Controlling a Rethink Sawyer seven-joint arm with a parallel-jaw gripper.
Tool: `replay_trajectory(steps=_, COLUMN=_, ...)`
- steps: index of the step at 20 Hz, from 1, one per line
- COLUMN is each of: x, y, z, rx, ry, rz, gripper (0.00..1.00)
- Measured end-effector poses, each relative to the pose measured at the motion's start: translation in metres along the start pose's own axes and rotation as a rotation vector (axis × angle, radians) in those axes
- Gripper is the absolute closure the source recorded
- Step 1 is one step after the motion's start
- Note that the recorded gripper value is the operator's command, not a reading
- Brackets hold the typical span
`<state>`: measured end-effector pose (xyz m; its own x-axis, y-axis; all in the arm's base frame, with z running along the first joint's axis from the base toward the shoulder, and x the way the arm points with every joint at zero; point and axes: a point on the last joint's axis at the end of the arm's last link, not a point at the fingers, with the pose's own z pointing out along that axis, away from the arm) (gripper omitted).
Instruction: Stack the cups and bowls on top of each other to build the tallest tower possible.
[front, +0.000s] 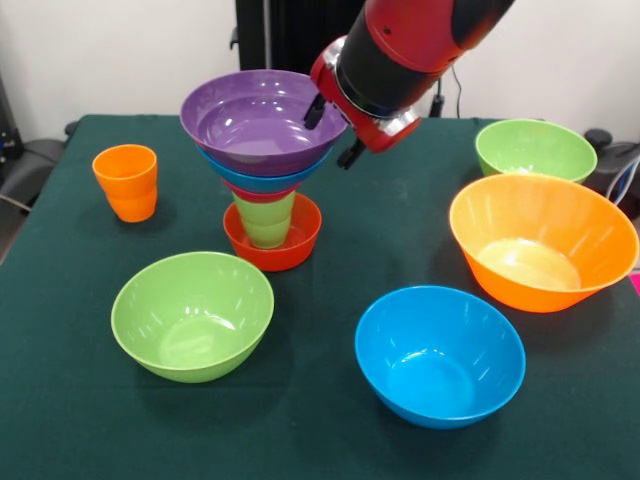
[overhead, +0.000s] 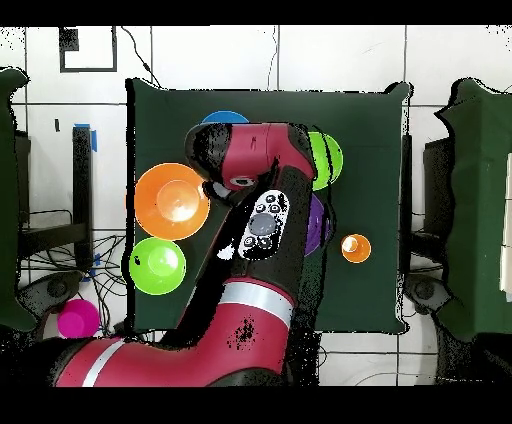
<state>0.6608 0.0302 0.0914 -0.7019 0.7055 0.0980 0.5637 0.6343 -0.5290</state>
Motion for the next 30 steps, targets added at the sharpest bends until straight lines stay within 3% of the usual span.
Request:
replay_trajectory(steps=11, x=0.009, y=0.008, z=-0.009, rx=-0.007, ry=0.018, rz=-0.005, gripper=0.0)
replay_trajectory(steps=18, x=0.018, y=0.008, z=-0.015, rx=0.025, ry=0.051, rz=-0.012, gripper=0.0)
replay_trajectory(steps=25, x=0.027, y=0.013, z=-0.04, rx=0.062, ry=0.082, rz=-0.023, gripper=0.0)
replay_trajectory(steps=30, x=0.027, y=0.017, z=-0.053, rx=0.062, ry=0.076, rz=-0.027, gripper=0.0)
